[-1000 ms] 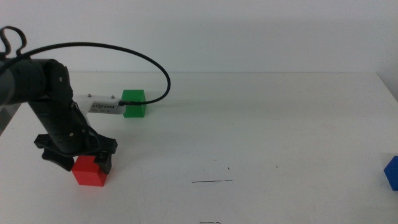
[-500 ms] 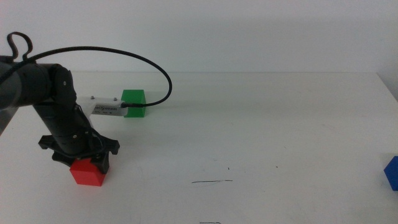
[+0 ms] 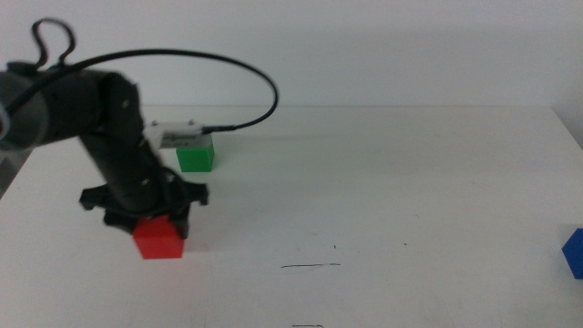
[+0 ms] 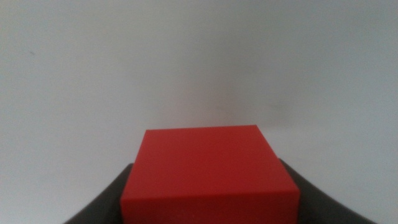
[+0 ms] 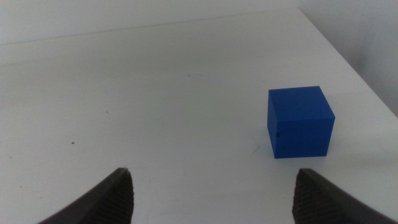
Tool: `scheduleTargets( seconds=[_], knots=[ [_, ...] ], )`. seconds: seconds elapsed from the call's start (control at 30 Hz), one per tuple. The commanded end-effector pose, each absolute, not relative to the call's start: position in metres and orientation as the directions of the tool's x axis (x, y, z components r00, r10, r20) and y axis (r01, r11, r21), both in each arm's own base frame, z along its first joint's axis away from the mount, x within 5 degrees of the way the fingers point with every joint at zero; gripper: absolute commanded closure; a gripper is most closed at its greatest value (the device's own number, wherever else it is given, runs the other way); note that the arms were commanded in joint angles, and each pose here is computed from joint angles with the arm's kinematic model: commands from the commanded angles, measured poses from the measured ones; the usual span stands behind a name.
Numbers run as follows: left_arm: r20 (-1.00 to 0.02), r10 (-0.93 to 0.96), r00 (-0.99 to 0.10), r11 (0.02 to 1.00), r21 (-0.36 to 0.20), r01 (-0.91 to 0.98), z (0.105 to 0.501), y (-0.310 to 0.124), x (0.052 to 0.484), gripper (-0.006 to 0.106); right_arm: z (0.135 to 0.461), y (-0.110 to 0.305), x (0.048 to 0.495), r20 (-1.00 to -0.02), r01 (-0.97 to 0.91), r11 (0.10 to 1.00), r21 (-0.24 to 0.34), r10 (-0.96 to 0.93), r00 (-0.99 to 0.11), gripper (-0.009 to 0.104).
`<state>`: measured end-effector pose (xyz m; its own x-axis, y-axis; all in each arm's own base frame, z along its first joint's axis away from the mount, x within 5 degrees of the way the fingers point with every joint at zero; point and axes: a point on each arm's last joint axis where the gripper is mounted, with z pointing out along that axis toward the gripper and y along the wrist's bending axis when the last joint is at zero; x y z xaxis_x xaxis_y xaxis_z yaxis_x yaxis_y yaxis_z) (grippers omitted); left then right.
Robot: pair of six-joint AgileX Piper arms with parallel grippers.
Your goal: Stack red cubes first, then green, then blue cubes in a specific spot.
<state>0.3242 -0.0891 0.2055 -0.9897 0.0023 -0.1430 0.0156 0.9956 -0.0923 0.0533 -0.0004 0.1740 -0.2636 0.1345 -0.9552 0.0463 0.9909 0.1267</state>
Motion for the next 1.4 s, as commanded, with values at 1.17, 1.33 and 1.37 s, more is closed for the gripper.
scheduleTargets(
  seconds=[1.17,1.33,1.37],
  knots=[
    [-0.182,-0.036,-0.983,0.988,-0.157,-0.008,0.22,-0.279,0.353,0.096,0.184,-0.001,0.054,-0.977,0.042,0.993,0.11,0.116,-0.178,0.03],
    [-0.167,-0.027,-0.986,0.988,-0.153,-0.001,0.21,-0.281,0.355,0.096,0.184,-0.001,0.054,-0.977,0.042,0.993,0.11,0.116,-0.178,0.03],
    [-0.163,-0.028,-0.986,0.987,-0.16,-0.002,0.209,-0.282,0.354,0.096,0.184,-0.001,0.054,-0.977,0.042,0.993,0.11,0.116,-0.178,0.03]
  ],
)
